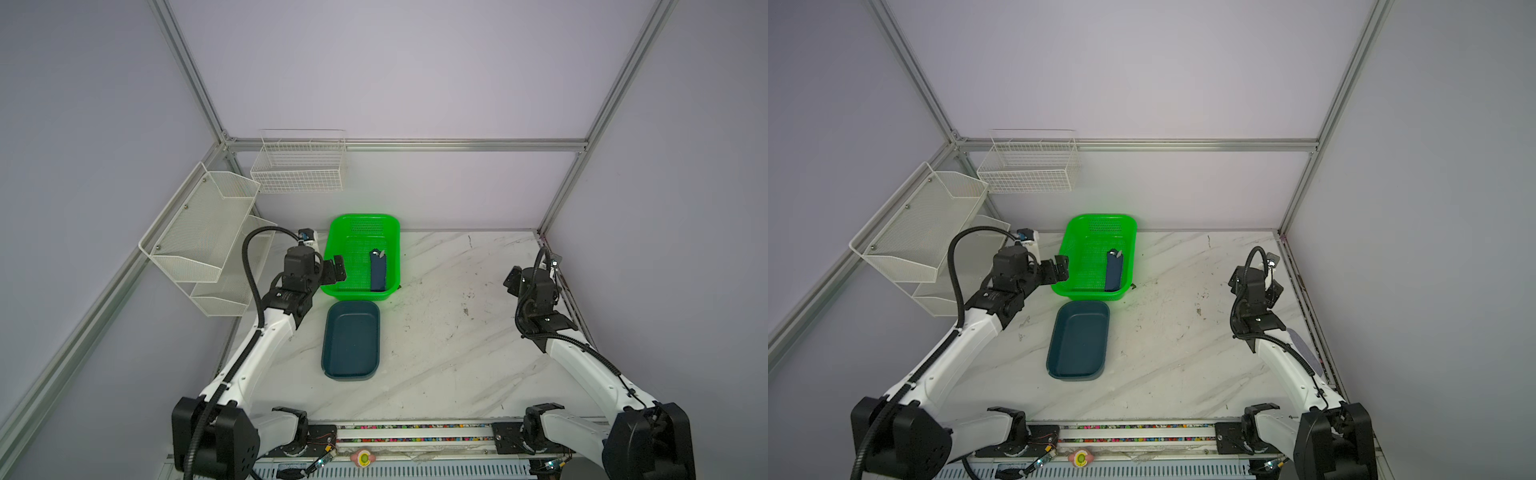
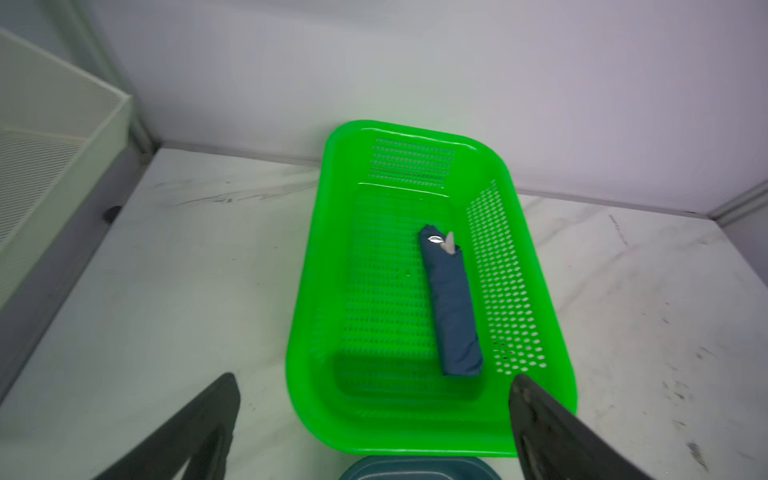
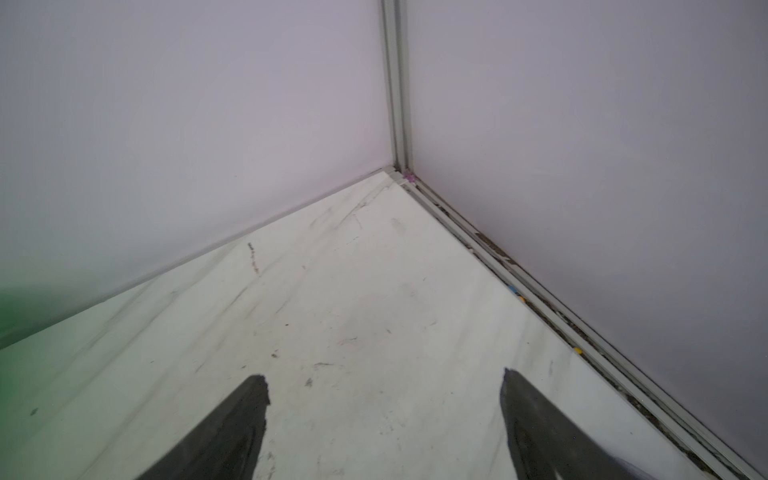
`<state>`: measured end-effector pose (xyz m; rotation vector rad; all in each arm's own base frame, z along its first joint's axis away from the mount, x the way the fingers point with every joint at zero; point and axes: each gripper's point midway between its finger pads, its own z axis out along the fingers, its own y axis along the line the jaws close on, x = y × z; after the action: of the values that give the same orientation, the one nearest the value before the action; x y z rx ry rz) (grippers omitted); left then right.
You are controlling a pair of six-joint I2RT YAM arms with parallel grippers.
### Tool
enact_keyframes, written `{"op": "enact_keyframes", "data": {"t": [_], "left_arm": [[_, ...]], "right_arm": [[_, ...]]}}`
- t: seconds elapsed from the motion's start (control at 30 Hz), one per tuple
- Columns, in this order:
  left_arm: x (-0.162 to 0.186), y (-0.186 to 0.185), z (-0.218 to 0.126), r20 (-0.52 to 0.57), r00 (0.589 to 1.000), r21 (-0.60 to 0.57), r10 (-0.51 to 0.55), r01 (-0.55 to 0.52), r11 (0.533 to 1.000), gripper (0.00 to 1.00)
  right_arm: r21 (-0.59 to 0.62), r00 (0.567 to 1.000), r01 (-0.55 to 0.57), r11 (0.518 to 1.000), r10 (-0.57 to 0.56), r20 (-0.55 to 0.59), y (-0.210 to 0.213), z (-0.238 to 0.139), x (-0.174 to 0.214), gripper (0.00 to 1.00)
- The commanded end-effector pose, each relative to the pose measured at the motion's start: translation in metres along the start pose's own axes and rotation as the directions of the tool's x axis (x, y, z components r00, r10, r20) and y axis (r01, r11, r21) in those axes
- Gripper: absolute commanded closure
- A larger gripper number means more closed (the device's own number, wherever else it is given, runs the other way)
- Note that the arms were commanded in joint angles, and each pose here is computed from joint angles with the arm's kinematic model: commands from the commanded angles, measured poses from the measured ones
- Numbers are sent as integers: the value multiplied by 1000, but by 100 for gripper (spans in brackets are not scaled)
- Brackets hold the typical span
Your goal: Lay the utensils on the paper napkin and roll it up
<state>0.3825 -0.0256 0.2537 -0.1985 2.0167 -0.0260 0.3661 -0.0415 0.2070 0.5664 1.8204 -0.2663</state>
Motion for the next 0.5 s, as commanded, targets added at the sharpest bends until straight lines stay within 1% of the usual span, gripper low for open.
{"op": "enact_keyframes", "data": {"t": [0.0, 0.03, 0.1, 0.13, 0.2, 0.3, 0.37, 0.47], "left_arm": [[7, 59, -11, 112, 994, -272, 5, 26, 962, 0], [16, 68, -10, 112, 994, -290, 8, 25, 957, 0], [34, 76, -1, 89, 993, -300, 74, -44, 953, 0], [46, 82, 2, 66, 993, -327, 99, -72, 942, 0], [55, 89, 7, 74, 989, -361, 125, -90, 928, 0], [58, 92, 15, 117, 983, -365, 143, -91, 926, 0], [63, 94, 21, 94, 982, -370, 163, -117, 922, 0], [75, 95, 34, 49, 977, -365, 205, -174, 915, 0]], "right_arm": [[46, 991, 25, 999, -30, 131, -5, 9, -12, 10], [38, 990, 44, 998, -49, 131, -2, 16, -4, 9], [7, 987, 87, 996, -87, 132, 7, 27, 8, 7], [-14, 986, 107, 994, -104, 133, 13, 32, 13, 7], [-54, 984, 110, 992, -101, 148, 20, 39, 21, 7], [-147, 980, 128, 981, -103, 169, 37, 46, 31, 7], [-203, 979, 140, 969, -105, 176, 49, 51, 36, 7], [-268, 972, 154, 951, -98, 214, 61, 54, 42, 7]]}}
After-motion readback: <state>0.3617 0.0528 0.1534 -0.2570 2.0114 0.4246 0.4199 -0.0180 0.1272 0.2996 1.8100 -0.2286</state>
